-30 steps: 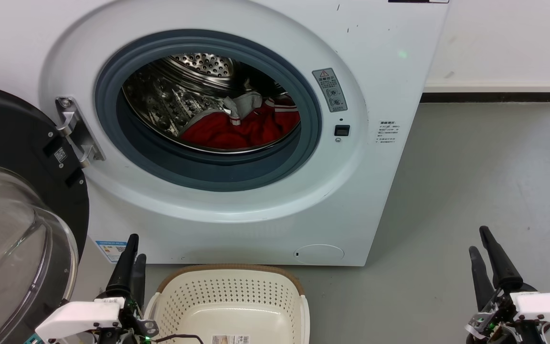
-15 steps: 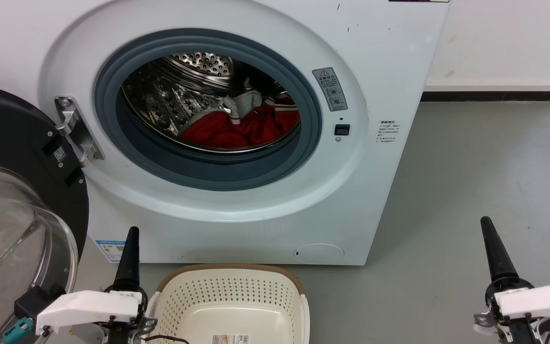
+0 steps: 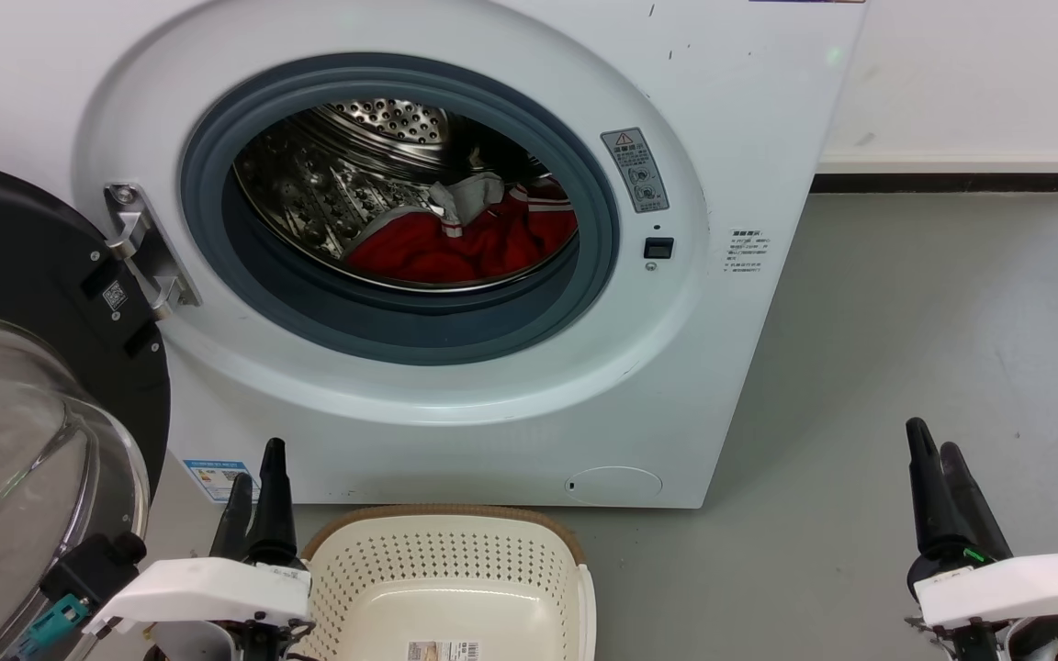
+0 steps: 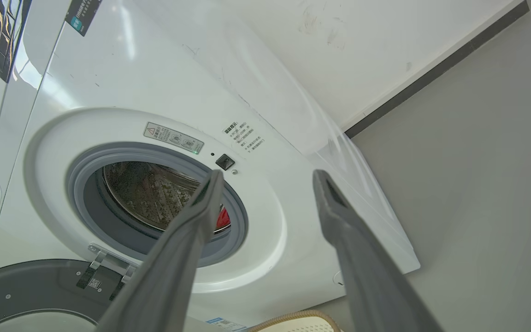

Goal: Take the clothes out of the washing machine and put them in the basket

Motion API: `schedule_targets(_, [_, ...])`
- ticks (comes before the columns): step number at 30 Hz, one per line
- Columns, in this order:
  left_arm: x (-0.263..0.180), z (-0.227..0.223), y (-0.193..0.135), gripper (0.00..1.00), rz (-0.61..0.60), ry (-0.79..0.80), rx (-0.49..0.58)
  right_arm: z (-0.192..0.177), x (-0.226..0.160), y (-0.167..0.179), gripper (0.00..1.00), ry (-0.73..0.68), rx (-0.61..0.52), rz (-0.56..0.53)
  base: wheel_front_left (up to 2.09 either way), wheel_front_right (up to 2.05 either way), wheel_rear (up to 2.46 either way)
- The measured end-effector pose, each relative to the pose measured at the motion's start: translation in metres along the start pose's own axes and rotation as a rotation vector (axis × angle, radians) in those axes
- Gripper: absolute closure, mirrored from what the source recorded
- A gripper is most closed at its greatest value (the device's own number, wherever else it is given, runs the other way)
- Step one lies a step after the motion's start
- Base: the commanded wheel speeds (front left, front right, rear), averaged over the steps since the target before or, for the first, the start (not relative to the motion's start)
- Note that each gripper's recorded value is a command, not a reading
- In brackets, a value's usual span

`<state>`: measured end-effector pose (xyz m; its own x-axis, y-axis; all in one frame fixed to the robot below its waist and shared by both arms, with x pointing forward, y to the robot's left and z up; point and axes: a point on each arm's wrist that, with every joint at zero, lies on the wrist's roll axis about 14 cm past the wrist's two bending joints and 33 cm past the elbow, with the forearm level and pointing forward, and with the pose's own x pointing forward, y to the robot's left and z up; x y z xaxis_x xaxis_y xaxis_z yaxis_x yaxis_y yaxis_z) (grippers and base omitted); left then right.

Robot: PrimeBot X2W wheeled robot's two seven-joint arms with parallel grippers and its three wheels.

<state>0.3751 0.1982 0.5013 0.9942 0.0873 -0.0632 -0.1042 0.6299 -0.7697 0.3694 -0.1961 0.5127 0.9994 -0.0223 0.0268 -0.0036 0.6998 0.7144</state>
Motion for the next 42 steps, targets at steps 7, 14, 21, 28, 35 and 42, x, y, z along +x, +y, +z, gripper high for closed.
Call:
schedule_targets(7, [-0.001,0.002,-0.002,0.00,0.000,-0.019,0.107,0.002,-0.002,0.006,0.00,-0.011,-0.120,0.024,0.00,0.00,0.00])
schedule_targets(14, [-0.004,0.002,0.000,0.00,0.004,-0.035,0.205,0.003,-0.002,0.012,0.00,-0.022,-0.224,0.045,0.00,0.00,0.00])
schedule_targets(21, [-0.005,0.003,-0.003,0.00,-0.004,-0.051,0.297,0.002,-0.006,0.014,0.00,-0.028,-0.322,0.058,0.00,0.00,0.00])
schedule_targets(28, [-0.008,0.003,-0.003,0.00,-0.004,-0.062,0.383,0.004,-0.007,0.019,0.00,-0.043,-0.410,0.079,0.00,0.00,0.00])
schedule_targets(35, [-0.010,0.003,-0.005,0.00,-0.015,-0.079,0.457,0.003,-0.010,0.022,0.00,-0.047,-0.493,0.093,0.00,0.00,0.00])
schedule_targets(42, [-0.012,0.003,-0.007,0.00,-0.020,-0.093,0.519,0.003,-0.011,0.025,0.00,-0.056,-0.567,0.110,0.00,0.00,0.00])
